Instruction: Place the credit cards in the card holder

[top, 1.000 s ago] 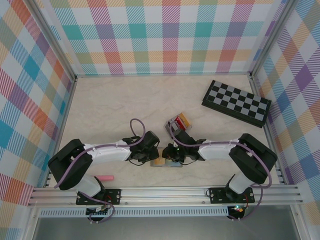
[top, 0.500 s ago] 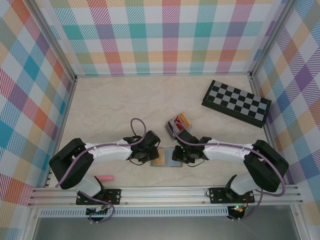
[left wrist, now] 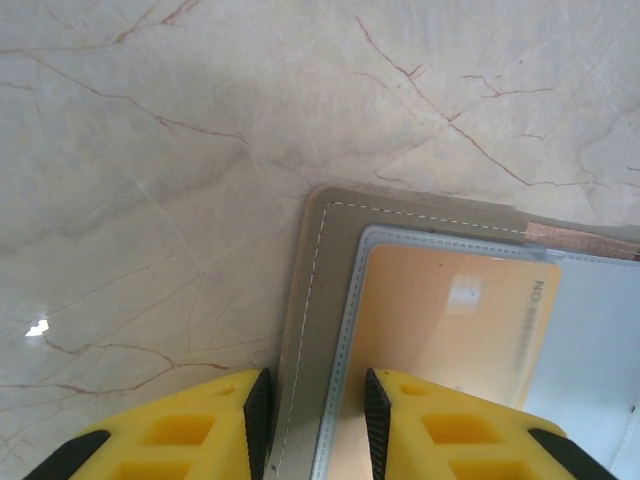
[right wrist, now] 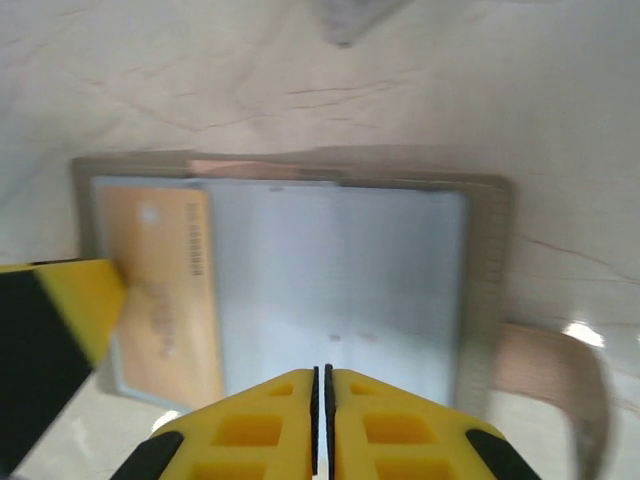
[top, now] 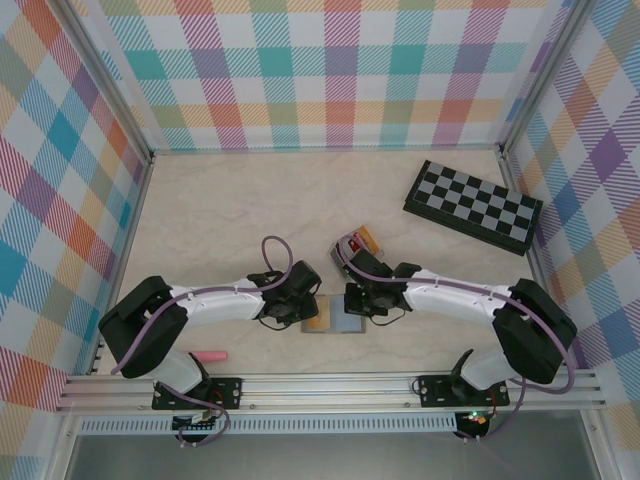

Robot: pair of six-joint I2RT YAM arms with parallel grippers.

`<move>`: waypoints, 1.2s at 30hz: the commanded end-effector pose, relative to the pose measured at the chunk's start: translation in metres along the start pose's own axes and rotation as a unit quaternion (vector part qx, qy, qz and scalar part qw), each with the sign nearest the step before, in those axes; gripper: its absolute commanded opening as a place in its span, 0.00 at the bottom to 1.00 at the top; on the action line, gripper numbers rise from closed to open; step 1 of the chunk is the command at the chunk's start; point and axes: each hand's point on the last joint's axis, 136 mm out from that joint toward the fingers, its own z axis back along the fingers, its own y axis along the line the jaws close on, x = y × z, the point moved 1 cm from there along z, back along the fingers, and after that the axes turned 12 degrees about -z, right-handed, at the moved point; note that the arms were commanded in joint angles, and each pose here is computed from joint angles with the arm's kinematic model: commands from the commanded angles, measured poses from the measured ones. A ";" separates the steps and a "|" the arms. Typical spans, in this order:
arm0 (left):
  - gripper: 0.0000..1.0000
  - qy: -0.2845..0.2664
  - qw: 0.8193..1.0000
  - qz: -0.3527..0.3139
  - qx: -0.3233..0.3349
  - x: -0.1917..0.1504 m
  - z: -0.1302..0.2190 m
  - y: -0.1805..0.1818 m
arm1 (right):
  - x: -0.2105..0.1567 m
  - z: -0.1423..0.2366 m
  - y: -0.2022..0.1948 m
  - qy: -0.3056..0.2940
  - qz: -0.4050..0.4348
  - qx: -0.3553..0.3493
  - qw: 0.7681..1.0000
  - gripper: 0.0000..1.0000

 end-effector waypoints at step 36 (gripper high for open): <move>0.44 -0.019 1.000 -0.018 -0.002 0.016 0.025 -0.011 | 0.096 0.075 0.021 -0.108 0.119 -0.052 0.986 0.40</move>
